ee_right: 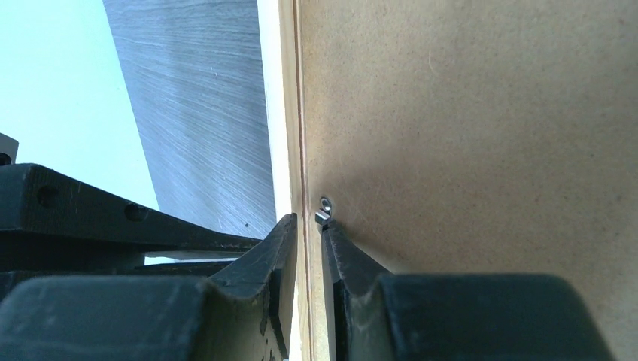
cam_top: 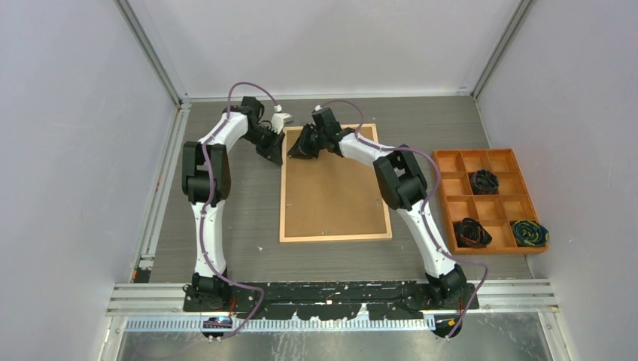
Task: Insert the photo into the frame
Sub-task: Install the photo frame at the center of the board.
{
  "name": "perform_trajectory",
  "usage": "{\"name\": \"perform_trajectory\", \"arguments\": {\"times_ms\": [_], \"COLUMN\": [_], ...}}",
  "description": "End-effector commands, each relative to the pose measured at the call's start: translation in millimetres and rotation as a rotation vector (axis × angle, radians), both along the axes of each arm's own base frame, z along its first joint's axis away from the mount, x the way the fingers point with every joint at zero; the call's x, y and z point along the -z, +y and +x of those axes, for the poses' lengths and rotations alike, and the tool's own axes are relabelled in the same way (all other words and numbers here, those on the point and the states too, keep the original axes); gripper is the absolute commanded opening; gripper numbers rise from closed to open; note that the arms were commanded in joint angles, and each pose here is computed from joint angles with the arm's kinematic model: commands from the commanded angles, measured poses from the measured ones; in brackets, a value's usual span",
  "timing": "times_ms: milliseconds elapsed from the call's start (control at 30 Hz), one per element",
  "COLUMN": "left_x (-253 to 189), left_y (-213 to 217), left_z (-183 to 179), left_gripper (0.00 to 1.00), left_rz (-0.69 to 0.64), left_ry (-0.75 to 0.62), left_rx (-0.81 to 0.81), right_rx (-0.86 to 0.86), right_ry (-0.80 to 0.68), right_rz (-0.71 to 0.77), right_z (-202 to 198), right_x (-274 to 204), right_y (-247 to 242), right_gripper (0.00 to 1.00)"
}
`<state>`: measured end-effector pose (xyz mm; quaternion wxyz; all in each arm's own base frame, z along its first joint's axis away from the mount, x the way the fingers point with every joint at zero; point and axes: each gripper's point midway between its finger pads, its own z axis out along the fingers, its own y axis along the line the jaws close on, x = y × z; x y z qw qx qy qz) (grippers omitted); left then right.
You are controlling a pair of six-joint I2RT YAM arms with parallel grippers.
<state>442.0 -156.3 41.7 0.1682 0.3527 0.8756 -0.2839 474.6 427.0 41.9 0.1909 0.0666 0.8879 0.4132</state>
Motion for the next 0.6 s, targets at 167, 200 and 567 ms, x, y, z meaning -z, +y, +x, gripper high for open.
{"name": "perform_trajectory", "arguments": {"times_ms": [167, 200, 567], "left_x": [14.9, 14.7, 15.2], "left_y": [-1.4, -1.4, -1.7], "left_z": [-12.8, -12.6, -12.9], "left_gripper": [0.09, 0.09, 0.09], "left_rz": [0.054, 0.054, 0.056], "left_ry": [0.022, 0.021, 0.019], "left_rx": [0.041, 0.04, 0.043], "right_rx": [-0.007, -0.008, 0.022], "right_ry": [-0.015, -0.011, 0.019], "right_rz": [0.001, 0.005, 0.002], "right_z": [3.7, 2.8, -7.6], "right_x": [-0.8, -0.8, 0.9], "right_y": [7.3, 8.3, 6.7], "right_gripper": [0.24, 0.24, 0.21]}}
